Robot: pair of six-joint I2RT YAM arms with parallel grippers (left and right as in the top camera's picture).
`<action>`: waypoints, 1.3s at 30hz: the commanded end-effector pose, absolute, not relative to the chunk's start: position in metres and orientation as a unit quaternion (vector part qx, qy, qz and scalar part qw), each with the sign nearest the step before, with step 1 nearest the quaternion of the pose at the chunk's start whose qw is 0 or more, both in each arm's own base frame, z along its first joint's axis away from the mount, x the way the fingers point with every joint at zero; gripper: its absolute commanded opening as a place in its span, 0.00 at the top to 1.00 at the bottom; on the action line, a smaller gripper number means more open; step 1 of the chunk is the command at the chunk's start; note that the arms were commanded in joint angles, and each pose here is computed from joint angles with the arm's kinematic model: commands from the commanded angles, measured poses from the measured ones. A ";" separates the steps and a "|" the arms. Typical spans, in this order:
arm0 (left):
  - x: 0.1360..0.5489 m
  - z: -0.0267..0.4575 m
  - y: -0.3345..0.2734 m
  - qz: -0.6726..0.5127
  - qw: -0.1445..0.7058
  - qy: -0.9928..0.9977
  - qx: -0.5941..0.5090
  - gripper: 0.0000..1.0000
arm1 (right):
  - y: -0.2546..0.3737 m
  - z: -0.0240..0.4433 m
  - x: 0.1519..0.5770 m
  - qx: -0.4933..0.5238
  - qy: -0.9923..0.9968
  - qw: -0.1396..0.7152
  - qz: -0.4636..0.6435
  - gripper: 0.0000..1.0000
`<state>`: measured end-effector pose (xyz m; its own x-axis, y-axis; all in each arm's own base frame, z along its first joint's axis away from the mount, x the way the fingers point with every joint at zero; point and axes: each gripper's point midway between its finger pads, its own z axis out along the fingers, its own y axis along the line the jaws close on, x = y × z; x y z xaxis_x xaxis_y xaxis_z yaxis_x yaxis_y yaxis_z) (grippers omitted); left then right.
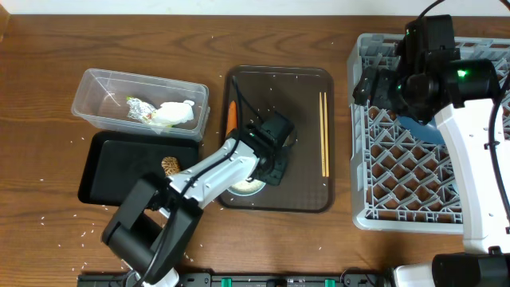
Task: Sort waste into correct bins and load items into the dishwasher rack
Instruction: 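Grasp the rim of the light blue rice bowl with the left gripper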
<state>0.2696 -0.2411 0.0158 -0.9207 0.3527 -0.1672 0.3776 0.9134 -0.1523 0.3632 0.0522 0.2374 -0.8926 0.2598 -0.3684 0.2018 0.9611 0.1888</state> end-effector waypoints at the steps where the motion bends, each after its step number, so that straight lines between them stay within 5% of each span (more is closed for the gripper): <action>1: 0.270 -0.001 -0.241 -0.083 0.060 0.978 0.182 0.76 | 0.049 0.237 0.364 0.130 0.969 0.199 0.069 0.01; 7: 0.275 -0.012 -0.244 -0.083 0.061 0.978 0.181 0.77 | 0.049 0.237 0.364 0.130 0.969 0.199 0.069 0.01; 10: 0.276 -0.011 -0.245 -0.085 0.064 0.978 0.182 0.94 | 0.049 0.237 0.364 0.129 0.969 0.199 0.069 0.01; 24: 0.280 0.047 -0.236 -0.070 0.095 0.977 0.178 0.94 | 0.048 0.237 0.364 0.129 0.969 0.199 0.069 0.01; 39: 0.286 0.055 -0.224 -0.037 0.116 0.977 0.173 0.94 | 0.049 0.237 0.364 0.129 0.969 0.199 0.069 0.01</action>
<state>0.2781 -0.2232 0.0445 -0.9211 0.3359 -0.1967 0.3510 0.9352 -0.0468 0.3633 0.0522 0.2374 -0.8925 0.2599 -0.3688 0.2018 0.9610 0.1889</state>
